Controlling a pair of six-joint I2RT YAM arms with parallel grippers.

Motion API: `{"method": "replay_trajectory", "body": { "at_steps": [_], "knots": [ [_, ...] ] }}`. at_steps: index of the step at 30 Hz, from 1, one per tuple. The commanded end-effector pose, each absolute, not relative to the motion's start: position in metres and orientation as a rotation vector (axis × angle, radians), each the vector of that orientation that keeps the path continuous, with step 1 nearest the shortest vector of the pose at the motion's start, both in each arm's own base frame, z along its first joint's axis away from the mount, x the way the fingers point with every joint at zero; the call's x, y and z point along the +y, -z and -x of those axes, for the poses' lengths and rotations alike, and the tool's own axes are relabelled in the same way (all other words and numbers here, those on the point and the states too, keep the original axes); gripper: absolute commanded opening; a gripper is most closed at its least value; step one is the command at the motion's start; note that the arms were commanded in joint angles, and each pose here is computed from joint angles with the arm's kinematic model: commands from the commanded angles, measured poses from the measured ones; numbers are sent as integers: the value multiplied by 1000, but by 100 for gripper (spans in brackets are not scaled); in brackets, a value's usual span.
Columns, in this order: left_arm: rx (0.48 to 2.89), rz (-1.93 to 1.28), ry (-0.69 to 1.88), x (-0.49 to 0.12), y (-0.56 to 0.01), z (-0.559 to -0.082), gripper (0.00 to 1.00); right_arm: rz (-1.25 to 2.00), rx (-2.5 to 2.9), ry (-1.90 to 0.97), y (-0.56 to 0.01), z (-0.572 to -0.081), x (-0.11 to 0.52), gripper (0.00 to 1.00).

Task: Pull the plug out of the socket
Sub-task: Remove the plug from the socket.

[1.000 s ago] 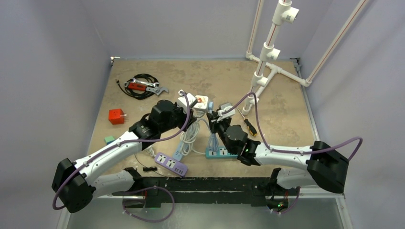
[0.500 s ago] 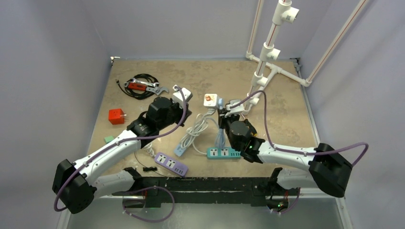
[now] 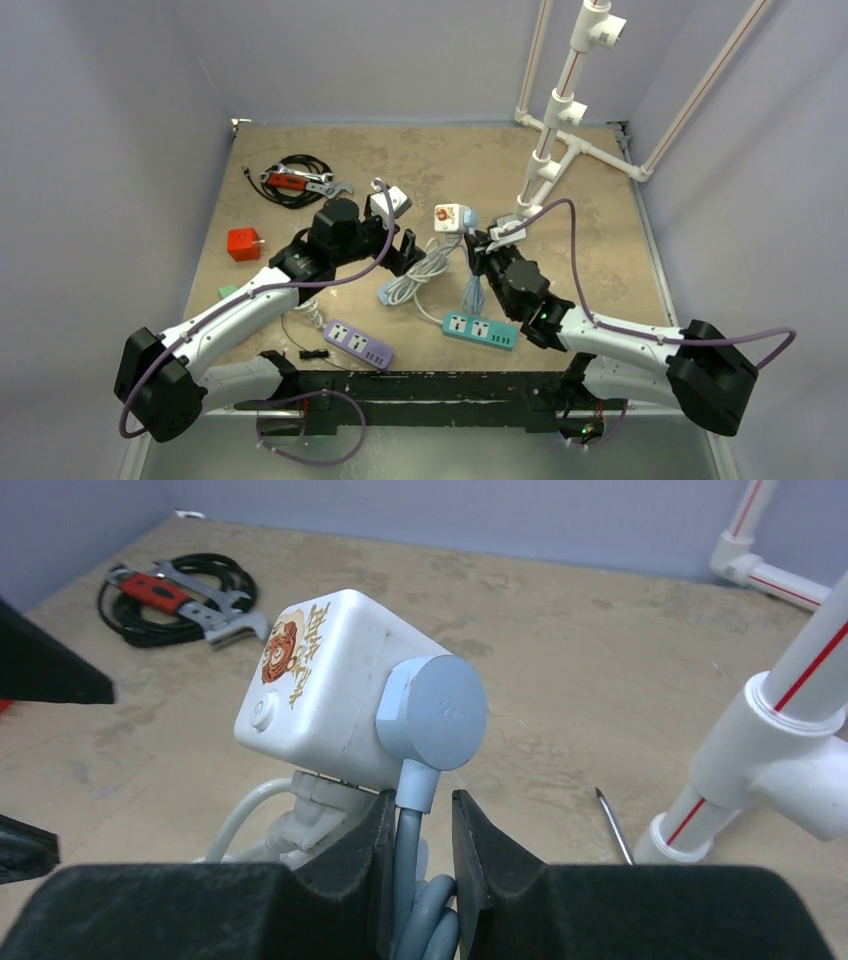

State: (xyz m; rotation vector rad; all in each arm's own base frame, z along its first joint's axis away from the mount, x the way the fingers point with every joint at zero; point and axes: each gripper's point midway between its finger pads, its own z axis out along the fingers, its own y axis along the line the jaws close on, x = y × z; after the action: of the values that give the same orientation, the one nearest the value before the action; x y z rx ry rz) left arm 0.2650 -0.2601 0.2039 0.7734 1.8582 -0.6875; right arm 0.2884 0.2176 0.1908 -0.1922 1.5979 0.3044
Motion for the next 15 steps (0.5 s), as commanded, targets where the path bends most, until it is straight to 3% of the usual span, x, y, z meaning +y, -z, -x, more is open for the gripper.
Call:
{"method": "replay_trajectory", "body": {
  "at_steps": [1, 9, 15],
  "knots": [
    [1722, -845, 860, -285, -235, -253, 83, 132, 1338, -560, -271, -272, 232, 0],
    [1719, -860, 977, -306, -221, -248, 88, 176, 1270, -726, -288, -253, 247, 0],
    [1602, -817, 1029, -301, -255, -239, 94, 201, 1253, -746, -290, -247, 251, 0]
  ]
}}
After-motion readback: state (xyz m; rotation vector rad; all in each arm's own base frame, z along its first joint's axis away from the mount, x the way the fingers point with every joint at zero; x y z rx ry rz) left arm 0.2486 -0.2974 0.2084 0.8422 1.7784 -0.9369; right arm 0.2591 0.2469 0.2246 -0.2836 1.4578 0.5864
